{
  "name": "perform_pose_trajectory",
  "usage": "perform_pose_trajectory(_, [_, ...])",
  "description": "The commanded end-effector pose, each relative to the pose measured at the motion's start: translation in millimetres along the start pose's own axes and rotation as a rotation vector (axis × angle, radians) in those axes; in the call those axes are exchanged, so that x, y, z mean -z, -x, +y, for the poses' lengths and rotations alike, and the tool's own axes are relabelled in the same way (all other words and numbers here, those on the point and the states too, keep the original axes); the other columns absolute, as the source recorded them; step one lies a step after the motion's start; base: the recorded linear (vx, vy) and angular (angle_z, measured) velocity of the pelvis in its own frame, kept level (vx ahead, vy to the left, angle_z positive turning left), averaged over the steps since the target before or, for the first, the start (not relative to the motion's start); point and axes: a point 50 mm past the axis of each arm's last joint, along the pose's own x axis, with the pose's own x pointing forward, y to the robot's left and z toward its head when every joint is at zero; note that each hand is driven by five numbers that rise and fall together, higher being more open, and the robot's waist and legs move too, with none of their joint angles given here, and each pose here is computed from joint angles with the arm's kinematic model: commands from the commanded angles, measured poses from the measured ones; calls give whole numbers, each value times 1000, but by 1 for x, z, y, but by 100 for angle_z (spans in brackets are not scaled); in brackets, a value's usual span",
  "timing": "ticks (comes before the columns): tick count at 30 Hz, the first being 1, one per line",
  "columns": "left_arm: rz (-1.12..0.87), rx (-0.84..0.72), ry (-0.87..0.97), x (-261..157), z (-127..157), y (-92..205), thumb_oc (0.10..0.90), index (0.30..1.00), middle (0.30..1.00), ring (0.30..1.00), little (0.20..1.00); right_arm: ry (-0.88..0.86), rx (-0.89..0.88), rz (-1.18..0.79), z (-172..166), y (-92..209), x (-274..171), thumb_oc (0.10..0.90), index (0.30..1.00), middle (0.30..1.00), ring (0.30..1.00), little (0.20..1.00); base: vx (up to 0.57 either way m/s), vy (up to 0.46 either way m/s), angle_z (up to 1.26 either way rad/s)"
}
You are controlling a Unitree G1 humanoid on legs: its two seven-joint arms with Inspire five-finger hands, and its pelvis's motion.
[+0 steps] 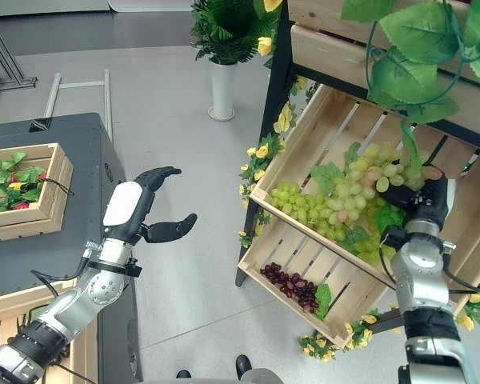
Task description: Pick up the fruits from the basket on one side to the basket on the other side
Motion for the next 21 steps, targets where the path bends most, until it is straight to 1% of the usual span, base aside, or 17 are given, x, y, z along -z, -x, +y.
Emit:
perform_pose_trajectory(1, [-204,-150,18,-37,34,-49,800,900,900,900,900,166,68,17,-13,-15,-12,800,900,900,900,900,-29,-14,4])
perform_pose_trajectory(4, [-197,-154,19,-36,34,-50,800,900,900,900,900,252,66,-2,-10,-20,-22,800,900,900,900,900,-27,-5,5])
perform_pose_trajectory(6, [-204,-153,20,-37,35,-50,800,900,900,900,900,293,57,-51,-6,-22,-33,800,900,900,900,900,0,0,0])
perform_pose_trajectory(9, [-214,-149,23,-38,34,-51,800,900,900,900,900,310,17,-127,1,-25,-53,800,900,900,900,900,0,0,0])
perform_pose_trajectory(10, [-217,-147,25,-39,34,-51,800,900,900,900,900,328,-22,-167,7,-24,-63,800,900,900,900,900,0,0,0])
perform_pose_trajectory(14, [-224,-148,24,-37,35,-51,800,900,900,900,900,345,-146,-257,28,-17,-81,800,900,900,900,900,0,0,0])
perform_pose_trajectory(17, [-225,-149,25,-37,35,-50,800,900,900,900,900,360,-213,-299,39,-9,-87,800,900,900,900,900,0,0,0])
perform_pose_trajectory(21, [-224,-145,24,-37,34,-49,800,900,900,900,900,373,-254,-336,44,0,-90,800,900,900,900,900,9,-3,-8])
